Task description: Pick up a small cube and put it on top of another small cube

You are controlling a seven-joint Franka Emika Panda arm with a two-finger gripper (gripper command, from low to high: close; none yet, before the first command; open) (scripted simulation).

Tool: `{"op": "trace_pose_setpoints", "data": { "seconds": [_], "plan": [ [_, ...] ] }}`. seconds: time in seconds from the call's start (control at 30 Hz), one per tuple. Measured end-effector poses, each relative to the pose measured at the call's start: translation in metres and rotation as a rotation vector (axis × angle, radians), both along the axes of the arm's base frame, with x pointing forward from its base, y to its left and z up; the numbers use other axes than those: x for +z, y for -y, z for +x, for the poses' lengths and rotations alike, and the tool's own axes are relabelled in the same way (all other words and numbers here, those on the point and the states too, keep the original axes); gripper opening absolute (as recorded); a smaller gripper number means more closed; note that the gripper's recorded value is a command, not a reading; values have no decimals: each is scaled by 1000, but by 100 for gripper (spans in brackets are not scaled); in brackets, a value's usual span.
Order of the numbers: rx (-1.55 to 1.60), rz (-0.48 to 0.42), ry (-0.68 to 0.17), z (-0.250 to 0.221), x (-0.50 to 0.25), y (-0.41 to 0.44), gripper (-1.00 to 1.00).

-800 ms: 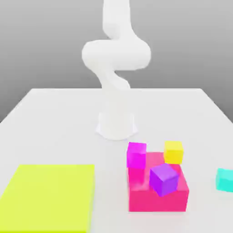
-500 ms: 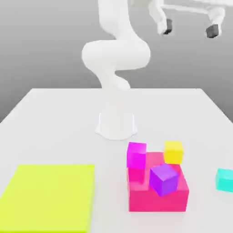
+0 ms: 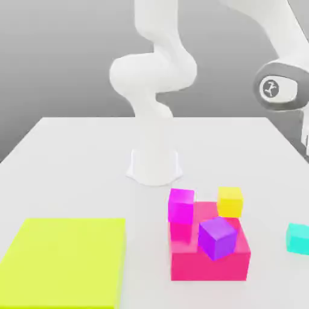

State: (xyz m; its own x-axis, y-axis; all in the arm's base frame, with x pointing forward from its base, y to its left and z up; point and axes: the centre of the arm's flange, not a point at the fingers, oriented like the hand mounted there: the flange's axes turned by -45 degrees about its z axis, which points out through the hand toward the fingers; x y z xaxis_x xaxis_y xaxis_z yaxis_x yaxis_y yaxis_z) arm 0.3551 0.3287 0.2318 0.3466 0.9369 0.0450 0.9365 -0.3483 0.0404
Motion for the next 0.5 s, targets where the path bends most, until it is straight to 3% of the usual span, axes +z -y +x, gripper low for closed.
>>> {"op": "trace_pose_setpoints", "data": {
  "seconds": [0.2, 0.23, 0.5],
  "plan": [
    [94, -29, -52, -27, -86, -14, 0],
    [95, -30, -52, -28, -97, -13, -100],
    [96, -30, -53, -28, -91, -14, -100]
  ]
}}
